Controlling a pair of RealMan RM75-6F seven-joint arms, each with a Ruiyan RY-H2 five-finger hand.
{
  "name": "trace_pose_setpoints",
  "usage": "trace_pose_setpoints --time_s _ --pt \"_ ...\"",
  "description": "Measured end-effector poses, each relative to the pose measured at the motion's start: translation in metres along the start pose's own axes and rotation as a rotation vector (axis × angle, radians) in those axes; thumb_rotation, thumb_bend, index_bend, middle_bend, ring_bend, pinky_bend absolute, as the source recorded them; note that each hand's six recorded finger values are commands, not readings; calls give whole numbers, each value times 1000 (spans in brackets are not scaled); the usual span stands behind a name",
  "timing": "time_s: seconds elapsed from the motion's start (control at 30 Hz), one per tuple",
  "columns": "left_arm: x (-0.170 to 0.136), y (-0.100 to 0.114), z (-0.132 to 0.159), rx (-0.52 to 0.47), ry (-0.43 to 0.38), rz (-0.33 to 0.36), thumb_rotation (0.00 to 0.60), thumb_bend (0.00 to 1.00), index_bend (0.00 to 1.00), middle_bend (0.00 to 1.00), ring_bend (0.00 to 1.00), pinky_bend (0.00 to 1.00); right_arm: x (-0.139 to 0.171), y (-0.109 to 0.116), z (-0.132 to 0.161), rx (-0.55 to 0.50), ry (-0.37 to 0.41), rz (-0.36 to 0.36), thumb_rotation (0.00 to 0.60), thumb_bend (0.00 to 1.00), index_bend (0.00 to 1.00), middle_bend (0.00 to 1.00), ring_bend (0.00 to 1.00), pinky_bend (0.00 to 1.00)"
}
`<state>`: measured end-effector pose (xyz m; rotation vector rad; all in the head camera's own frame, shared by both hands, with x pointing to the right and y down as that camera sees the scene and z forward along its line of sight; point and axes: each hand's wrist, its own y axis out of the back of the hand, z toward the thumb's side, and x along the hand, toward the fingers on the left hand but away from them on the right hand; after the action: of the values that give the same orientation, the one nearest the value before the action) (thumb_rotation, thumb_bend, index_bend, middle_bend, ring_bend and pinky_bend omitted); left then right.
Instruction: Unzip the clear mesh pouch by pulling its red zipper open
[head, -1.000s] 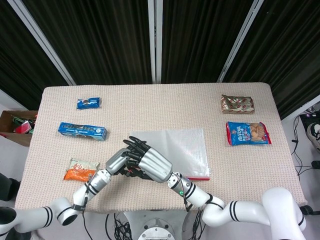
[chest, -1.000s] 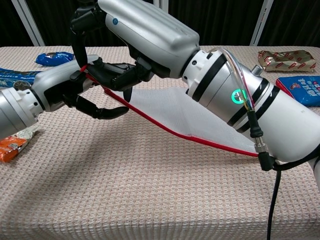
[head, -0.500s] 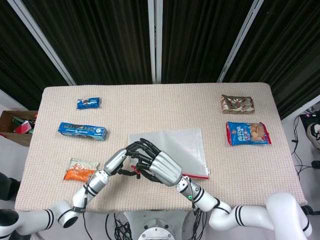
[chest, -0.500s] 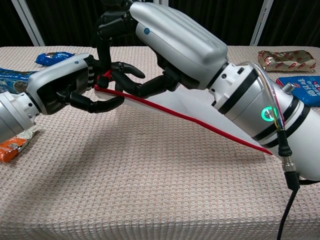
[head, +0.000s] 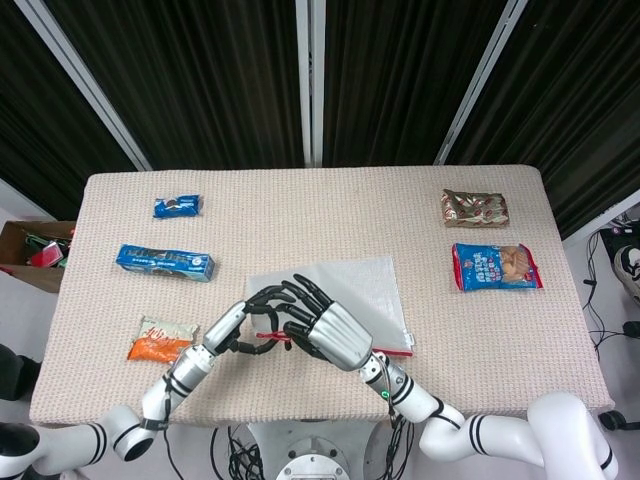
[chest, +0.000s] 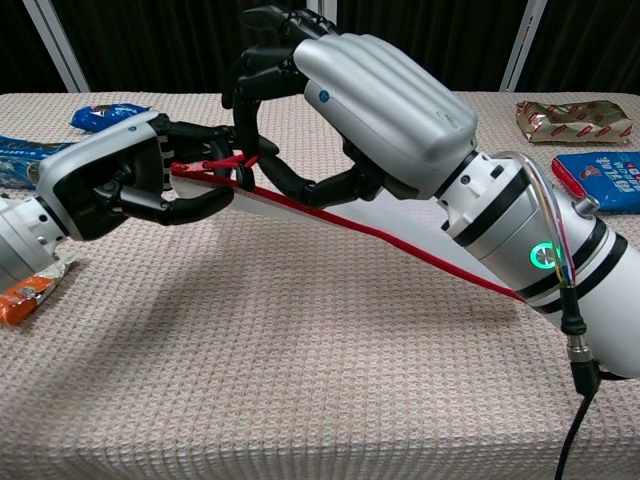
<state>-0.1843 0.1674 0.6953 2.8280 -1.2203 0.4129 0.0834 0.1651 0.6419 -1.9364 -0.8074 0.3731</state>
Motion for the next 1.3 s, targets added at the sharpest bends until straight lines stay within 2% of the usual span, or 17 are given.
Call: trace_pose_setpoints --time_s 0.37,0.8,1.3 --pt "0 3 1 -52 -2 7 600 488 656 228 85 112 6 -9 -6 35 -11 8 600 528 919 280 3 0" --pt "-5 14 -3 -117 3 42 600 493 662 228 86 112 21 -8 -16 -11 -61 28 600 527 920 281 3 0" --pt "-10 36 -12 -104 28 116 600 499 662 228 86 112 64 -1 -31 15 -116 70 600 527 924 281 3 0"
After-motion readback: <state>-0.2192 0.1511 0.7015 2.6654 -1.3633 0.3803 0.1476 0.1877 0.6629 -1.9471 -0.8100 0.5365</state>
